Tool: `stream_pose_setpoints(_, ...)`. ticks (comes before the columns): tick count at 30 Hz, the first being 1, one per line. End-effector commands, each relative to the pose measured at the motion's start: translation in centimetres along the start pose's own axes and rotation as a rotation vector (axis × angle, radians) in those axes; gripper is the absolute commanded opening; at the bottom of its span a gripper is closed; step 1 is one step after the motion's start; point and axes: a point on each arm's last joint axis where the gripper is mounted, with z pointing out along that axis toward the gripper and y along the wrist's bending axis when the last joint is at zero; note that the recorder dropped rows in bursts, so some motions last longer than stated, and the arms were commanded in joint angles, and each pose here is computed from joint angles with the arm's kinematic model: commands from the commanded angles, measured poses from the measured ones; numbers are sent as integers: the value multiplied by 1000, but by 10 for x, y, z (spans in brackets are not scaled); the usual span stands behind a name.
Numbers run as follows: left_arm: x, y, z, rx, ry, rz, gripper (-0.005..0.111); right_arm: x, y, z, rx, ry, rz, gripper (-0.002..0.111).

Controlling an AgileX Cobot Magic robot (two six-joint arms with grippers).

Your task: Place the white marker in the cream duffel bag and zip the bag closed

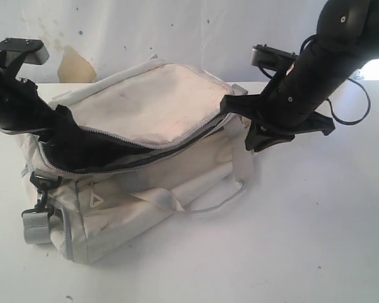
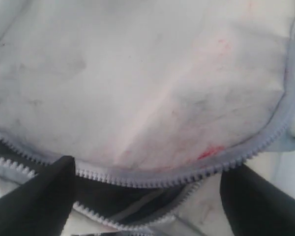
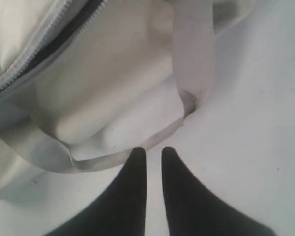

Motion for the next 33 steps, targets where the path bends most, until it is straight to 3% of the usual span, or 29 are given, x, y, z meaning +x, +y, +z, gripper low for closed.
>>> stream_pose_setpoints(1, 5, 7, -4, -82, 74, -62, 100, -11, -10, -7, -8, -87, 14, 24)
stream_pose_setpoints(4, 8, 13, -6, -154, 112, -123, 100, -20, -16, -10, -36, -143, 65, 37)
stream_pose_setpoints(7, 6, 14, -10, -167, 130, -141, 100, -31, -17, -14, -51, -184, 77, 42)
stream_pose_setpoints(17, -9, 12, -22, -165, 96, -249, 100, -63, -12, -2, -57, -227, 20, 43)
stream_pose_setpoints(21, -6, 28, -26, -358, 70, -421, 99, -77, -12, 7, -51, -249, -50, 43)
stream_pose_setpoints(24, -6, 38, -31, -467, 41, -481, 97, -86, -11, 9, -45, -298, -101, 43)
stream_pose_setpoints(33, -4, 44, -9, -337, 38, -682, 93, -116, -8, 20, -51, -379, -117, 45)
